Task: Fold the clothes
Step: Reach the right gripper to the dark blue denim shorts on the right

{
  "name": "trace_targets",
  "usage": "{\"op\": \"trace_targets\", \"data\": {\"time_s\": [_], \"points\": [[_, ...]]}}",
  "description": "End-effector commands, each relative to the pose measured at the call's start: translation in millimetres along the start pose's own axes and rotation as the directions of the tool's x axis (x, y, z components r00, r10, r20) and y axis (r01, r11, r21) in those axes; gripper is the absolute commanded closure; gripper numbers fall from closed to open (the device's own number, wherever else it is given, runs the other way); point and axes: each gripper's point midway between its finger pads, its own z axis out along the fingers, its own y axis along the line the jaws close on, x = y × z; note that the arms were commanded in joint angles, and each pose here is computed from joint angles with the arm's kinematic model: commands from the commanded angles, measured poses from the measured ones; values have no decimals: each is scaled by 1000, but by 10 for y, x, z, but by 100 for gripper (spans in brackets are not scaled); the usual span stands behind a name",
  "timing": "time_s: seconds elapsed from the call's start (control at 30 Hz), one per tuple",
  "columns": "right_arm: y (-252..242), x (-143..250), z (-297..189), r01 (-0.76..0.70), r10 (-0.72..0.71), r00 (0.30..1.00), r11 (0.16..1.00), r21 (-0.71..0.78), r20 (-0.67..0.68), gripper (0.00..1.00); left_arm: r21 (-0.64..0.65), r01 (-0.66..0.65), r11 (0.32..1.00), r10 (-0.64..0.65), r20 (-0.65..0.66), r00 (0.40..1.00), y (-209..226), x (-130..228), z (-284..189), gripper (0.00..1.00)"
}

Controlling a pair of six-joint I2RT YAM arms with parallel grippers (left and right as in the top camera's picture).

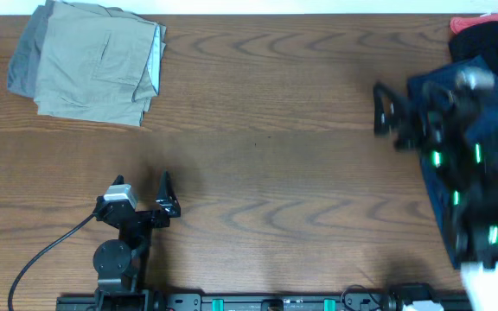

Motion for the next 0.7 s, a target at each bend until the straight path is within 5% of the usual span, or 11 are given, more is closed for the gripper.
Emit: {"op": "trace_targets", "data": {"time_s": [0.0, 0.2, 0.43, 0.67], "points": [[-452, -235, 336, 182, -164, 982, 949, 257, -90, 1, 1, -12, 1000, 12, -47, 999, 14, 151, 7, 2], [-1191, -196, 745, 312, -130, 932, 761, 569, -338, 1, 1, -12, 1000, 12, -47, 999, 14, 151, 7, 2], [-1585, 322, 1308, 545, -236, 786, 703, 458, -572, 2, 1, -12, 1000, 12, -47, 999, 14, 151, 7, 2], [-2293, 874, 1522, 609, -140, 690, 642, 466, -710, 2, 1, -12, 1000, 12, -47, 999, 13, 152, 7, 2]]}}
